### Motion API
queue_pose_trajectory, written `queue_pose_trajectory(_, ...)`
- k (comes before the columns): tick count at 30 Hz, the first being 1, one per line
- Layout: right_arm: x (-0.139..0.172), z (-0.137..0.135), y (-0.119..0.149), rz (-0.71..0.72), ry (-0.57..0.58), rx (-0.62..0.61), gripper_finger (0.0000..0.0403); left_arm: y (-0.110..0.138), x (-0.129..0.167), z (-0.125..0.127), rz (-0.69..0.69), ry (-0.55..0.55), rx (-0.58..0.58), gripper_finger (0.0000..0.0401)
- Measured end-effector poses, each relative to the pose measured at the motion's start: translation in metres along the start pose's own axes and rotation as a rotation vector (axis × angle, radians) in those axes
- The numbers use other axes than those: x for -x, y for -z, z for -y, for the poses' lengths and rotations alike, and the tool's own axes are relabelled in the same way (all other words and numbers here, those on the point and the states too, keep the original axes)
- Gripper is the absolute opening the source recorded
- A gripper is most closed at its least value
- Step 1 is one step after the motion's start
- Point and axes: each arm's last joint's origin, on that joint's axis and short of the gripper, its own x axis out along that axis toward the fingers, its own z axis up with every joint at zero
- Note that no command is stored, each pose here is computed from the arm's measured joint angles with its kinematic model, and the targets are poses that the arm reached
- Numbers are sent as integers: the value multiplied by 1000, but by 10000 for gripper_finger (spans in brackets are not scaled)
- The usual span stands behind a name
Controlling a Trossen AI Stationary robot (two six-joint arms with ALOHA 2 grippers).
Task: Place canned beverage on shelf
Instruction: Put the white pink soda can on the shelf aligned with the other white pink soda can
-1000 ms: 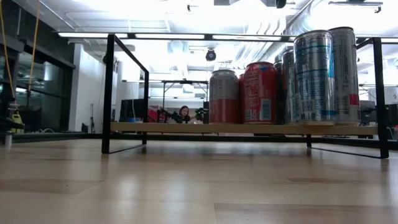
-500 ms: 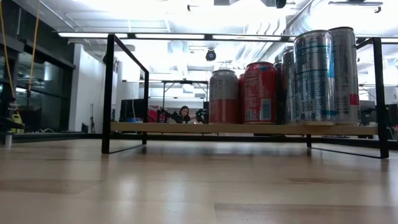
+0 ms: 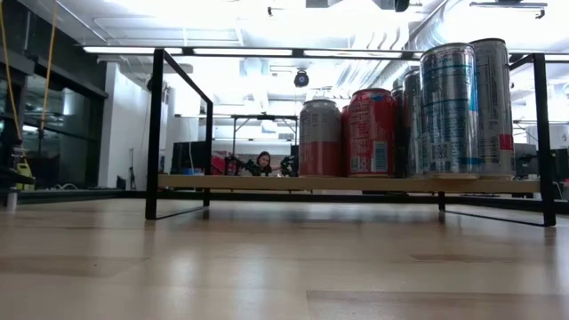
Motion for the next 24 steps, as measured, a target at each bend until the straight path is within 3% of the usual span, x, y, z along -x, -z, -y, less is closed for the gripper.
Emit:
queue_pose_trajectory(6, 0, 0, 0, 0, 1, 0, 0, 1, 0, 0, -11, -2, 28, 301)
queue_pose_trajectory(14, 0, 0, 0, 0, 5, 1, 0, 8, 1, -1, -96, 5, 241, 301)
queue_pose_trajectory(18, 0, 1, 2, -21, 8, 11, 0, 26, 4, 0, -292, -11, 382, 301)
queue_pose_trajectory(24, 0, 1, 6, -62, 15, 13, 0, 64, 20, 17, -756, -39, 637, 301)
